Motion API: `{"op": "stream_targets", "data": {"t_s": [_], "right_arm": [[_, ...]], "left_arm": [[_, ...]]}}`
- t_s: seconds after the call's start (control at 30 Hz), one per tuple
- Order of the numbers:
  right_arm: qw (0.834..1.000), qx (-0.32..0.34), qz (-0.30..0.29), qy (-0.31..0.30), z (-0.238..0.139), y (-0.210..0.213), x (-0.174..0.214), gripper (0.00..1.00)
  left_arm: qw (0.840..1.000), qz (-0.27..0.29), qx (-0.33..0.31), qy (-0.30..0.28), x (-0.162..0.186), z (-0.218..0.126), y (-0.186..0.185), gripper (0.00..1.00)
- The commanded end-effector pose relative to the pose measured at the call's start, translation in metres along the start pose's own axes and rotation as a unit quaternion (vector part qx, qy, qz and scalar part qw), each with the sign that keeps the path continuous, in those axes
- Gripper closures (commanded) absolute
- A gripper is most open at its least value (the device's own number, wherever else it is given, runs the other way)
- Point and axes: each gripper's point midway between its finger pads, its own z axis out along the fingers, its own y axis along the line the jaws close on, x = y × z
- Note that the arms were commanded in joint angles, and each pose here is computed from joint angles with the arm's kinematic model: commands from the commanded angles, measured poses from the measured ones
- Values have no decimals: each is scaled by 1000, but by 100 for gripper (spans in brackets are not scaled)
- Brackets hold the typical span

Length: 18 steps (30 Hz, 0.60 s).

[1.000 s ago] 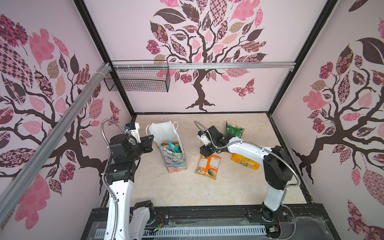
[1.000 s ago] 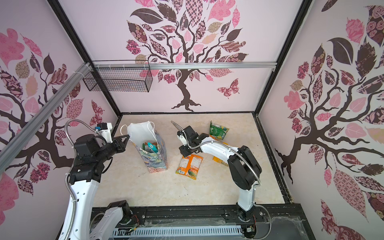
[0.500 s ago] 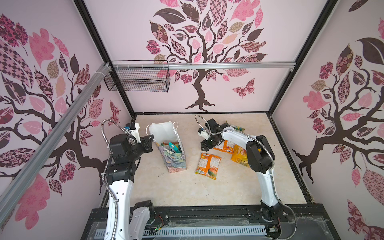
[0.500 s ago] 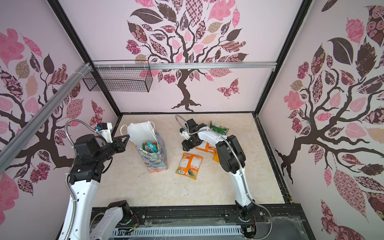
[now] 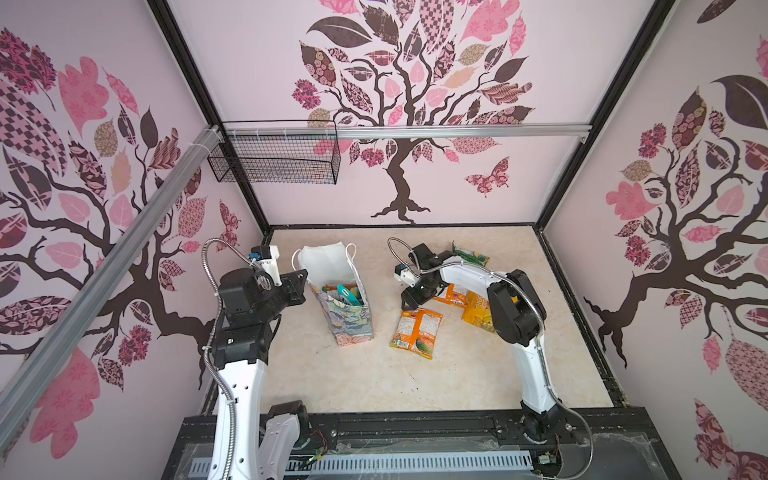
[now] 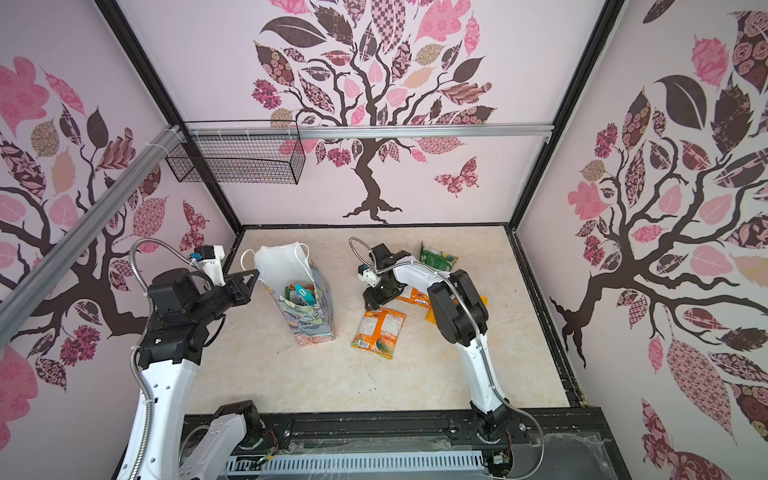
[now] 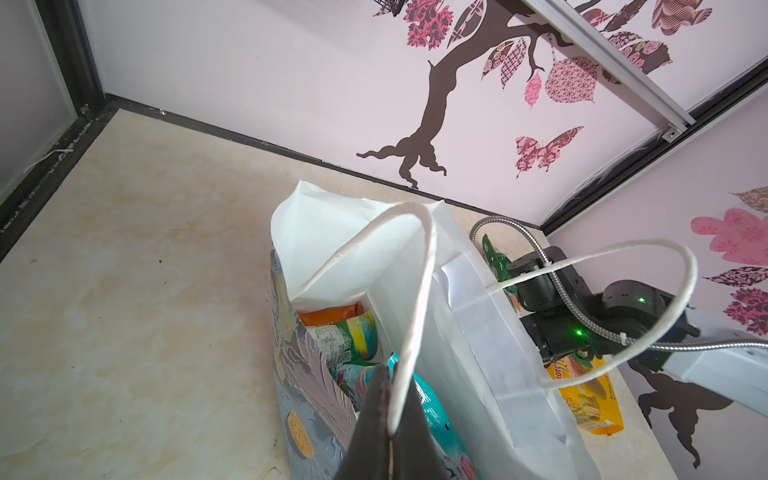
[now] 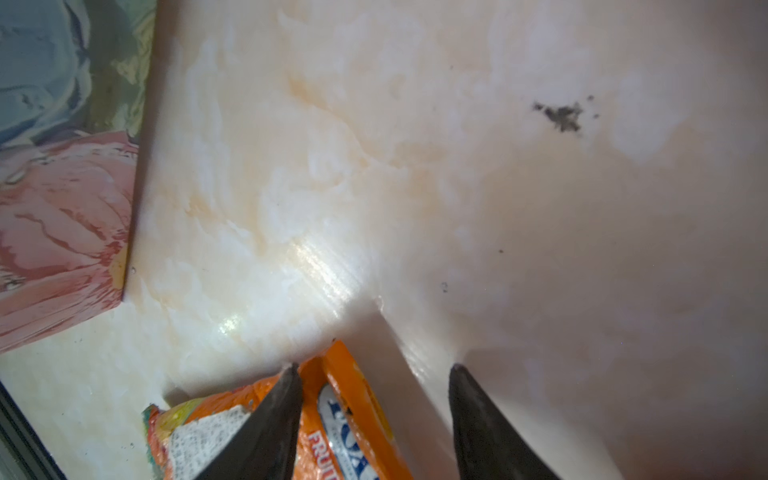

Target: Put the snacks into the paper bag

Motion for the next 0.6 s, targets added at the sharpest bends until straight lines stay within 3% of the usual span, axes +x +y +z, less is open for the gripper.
{"op": "stream_targets", "data": {"t_s": [0.0,0.17,0.3,0.57], "right_arm": [[1000,14,-2,14,14,-8,11,42],[1000,20,2,18,20,-11,15,46],[1000,18,8,18,25,-8,17,55],[1000,13,22,4,28,-3,16,83]], "left_arm": [[1000,13,1,-11,-6,-3,-4,100],[1000,14,0,-12,-7,-4,-3,100],[1000,14,0,-11,-6,-3,-3,100],[1000,15,-2,-12,-7,-4,-3,100]]}}
